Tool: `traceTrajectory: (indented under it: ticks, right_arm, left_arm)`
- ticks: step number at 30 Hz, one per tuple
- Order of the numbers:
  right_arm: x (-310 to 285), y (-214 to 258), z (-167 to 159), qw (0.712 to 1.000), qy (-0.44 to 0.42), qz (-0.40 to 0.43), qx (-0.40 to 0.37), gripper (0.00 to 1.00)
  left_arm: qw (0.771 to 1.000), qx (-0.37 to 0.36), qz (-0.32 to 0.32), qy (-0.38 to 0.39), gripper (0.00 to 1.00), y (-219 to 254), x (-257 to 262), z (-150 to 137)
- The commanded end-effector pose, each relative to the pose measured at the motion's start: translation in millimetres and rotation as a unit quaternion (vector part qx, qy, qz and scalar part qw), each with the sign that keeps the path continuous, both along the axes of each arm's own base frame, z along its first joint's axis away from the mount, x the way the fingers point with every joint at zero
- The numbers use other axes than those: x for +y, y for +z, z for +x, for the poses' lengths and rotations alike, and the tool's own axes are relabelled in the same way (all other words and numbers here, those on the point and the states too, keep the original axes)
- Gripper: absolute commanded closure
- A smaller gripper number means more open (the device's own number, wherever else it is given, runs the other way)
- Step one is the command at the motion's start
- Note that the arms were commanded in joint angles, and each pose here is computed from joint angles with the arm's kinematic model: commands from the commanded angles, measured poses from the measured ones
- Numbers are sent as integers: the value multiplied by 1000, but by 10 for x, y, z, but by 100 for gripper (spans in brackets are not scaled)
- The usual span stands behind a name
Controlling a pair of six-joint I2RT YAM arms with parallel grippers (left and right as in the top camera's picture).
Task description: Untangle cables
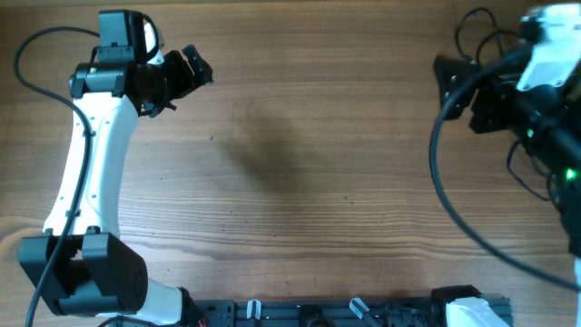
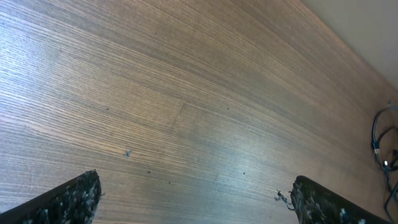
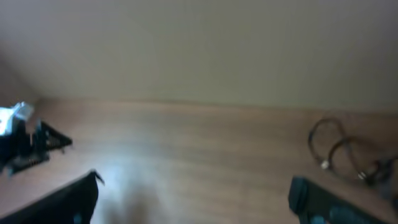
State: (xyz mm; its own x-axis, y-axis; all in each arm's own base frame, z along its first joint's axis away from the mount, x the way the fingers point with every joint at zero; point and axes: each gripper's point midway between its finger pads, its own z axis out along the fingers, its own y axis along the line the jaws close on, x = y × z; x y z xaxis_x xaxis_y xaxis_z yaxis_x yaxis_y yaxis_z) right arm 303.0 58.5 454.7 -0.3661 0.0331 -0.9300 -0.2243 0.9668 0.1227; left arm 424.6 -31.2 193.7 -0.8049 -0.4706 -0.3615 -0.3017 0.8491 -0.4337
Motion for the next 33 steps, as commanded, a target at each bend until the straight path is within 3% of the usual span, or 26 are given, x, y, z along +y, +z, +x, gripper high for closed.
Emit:
traceTrajectory:
  ticks: [1,4,17,23,29,33]
  right_arm:
    - [-181,-163,103,997,-23,-46,-61,0]
    - [-297,-335,48,993,-42,-43,-105,0]
    - [-310,-1931,-562,966,-48,-32,-251,0]
    - [-235,-2397,-628,966,-34,-30,-256,0]
    - [-245,-2740,-591,976,-30,-61,-205,0]
    - [-238,-2776,-591,981,-34,-27,-191,0]
  left_arm:
    - [1000,2,4,1,0,-18,9,20]
    - [1000,2,4,1,0,-18,9,20]
    - [1000,2,4,1,0,-18,8,20]
    - [1000,2,4,1,0,-18,8,20]
    - [1000,2,4,1,0,-18,9,20]
    - [1000,2,4,1,0,-18,8,20]
